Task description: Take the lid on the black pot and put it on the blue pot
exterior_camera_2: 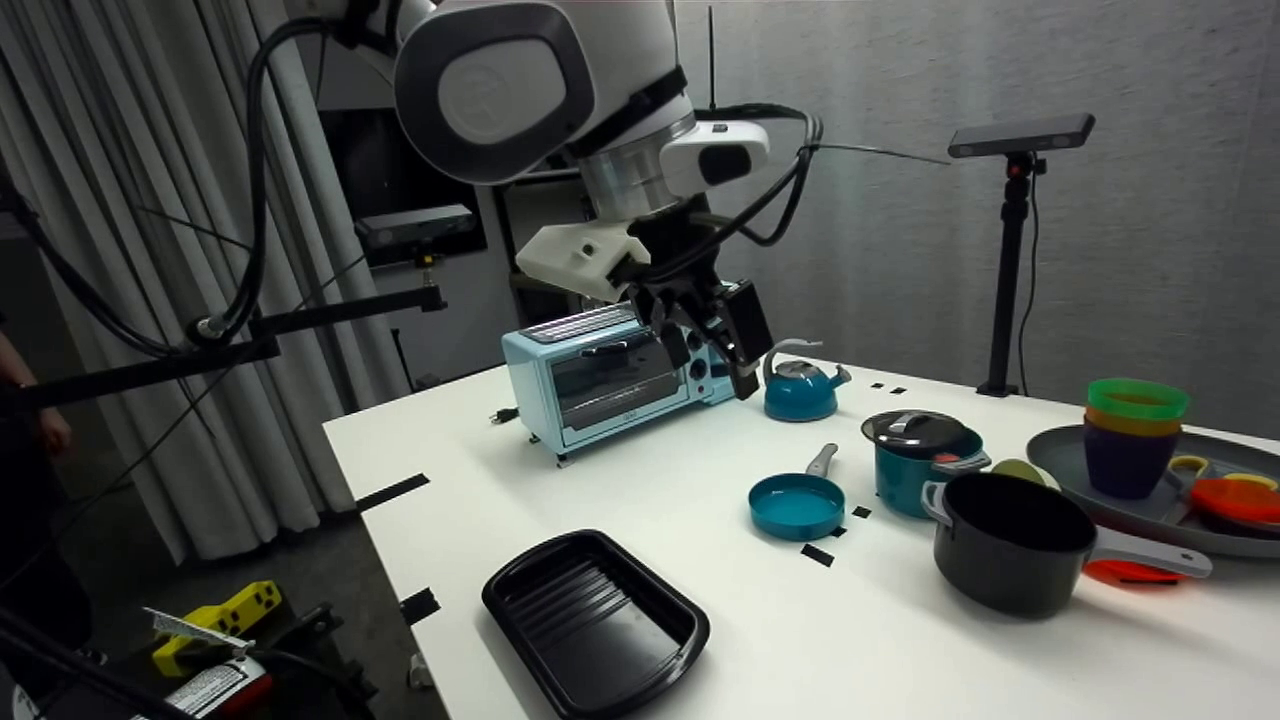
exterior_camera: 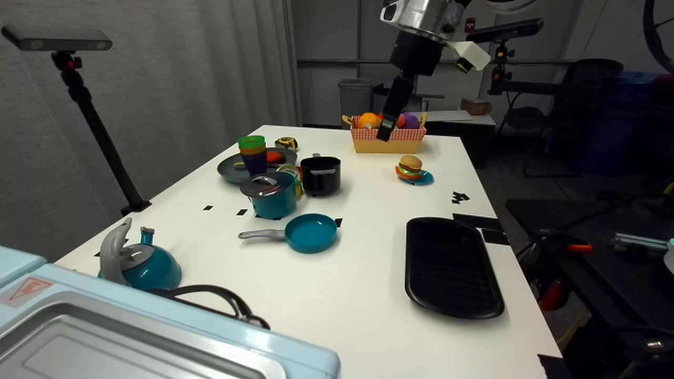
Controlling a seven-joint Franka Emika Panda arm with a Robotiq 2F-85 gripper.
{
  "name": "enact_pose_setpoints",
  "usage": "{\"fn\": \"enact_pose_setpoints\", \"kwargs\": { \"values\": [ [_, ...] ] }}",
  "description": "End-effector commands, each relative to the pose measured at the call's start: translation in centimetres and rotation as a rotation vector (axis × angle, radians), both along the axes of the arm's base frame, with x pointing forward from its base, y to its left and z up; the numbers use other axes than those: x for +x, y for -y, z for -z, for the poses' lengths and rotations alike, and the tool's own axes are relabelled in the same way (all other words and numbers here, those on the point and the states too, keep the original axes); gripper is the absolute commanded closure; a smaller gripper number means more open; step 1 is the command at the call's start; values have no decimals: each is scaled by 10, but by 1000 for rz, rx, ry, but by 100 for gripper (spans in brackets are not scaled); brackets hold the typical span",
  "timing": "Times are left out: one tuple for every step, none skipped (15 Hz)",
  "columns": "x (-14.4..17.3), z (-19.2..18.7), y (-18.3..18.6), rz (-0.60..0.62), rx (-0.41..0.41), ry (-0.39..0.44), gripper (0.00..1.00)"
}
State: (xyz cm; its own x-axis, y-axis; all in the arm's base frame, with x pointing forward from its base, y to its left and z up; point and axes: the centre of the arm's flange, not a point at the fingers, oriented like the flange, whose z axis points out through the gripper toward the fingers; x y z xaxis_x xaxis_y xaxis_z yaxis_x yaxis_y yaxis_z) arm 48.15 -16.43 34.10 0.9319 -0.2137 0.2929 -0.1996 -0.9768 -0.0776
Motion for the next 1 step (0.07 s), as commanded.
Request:
{"fn": "enact_pose_setpoints", "kwargs": {
  "values": [
    [0,0,0,0,0,0,0]
  ]
}}
